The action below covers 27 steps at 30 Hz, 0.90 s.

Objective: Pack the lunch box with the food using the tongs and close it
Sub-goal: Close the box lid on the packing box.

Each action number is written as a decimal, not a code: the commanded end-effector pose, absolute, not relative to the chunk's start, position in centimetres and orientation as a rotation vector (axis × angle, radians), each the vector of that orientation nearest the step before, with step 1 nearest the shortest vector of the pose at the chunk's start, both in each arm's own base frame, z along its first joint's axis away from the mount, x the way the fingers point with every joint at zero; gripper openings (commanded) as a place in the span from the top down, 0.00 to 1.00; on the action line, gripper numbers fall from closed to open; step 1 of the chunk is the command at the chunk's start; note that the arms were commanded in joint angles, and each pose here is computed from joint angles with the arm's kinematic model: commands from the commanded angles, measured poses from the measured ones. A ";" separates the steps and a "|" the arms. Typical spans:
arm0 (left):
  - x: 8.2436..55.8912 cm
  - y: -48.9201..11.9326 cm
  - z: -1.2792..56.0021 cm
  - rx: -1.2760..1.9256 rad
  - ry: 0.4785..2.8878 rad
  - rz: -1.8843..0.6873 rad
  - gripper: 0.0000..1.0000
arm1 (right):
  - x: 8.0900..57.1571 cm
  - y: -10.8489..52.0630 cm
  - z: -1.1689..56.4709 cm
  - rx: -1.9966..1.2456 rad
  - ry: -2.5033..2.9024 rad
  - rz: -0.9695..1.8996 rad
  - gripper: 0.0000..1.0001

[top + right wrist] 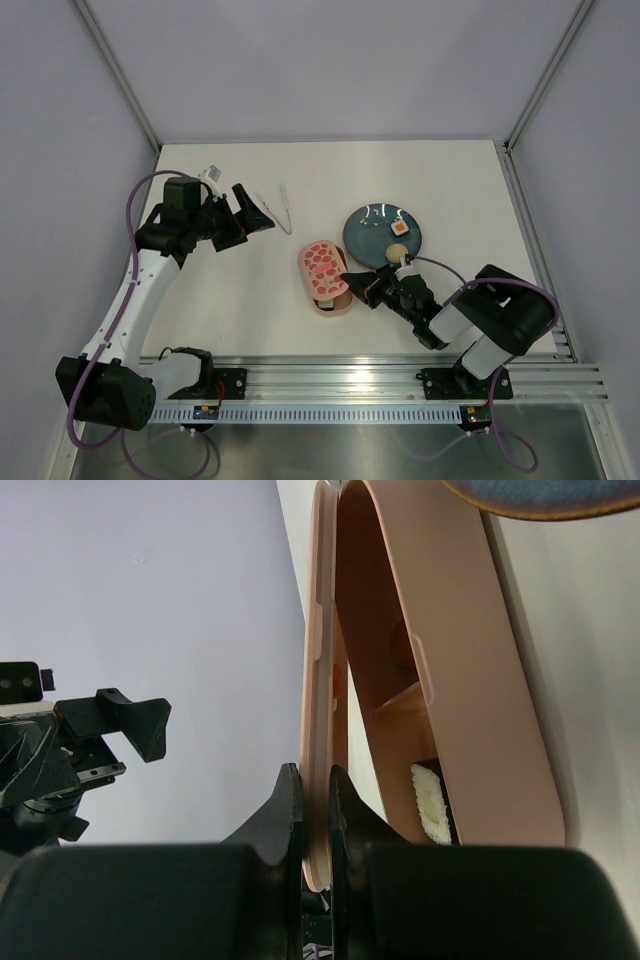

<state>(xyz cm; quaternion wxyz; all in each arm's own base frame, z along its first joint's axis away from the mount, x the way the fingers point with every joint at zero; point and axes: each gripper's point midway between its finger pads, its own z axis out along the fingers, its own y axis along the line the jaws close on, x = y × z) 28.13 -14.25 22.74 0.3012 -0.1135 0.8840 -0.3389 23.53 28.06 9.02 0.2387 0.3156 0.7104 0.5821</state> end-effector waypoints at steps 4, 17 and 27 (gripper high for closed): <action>28.7 -14.4 22.1 -0.278 2.337 -0.905 0.01 | 23.0 27.1 6.0 0.926 2.002 1.494 1.00; 27.2 -19.8 14.3 -0.286 2.511 -1.053 0.25 | 22.7 27.1 4.2 0.954 2.007 1.524 1.00; 29.0 -18.8 10.6 -0.378 2.555 -0.905 0.85 | 22.3 27.1 3.2 0.944 2.026 1.526 1.00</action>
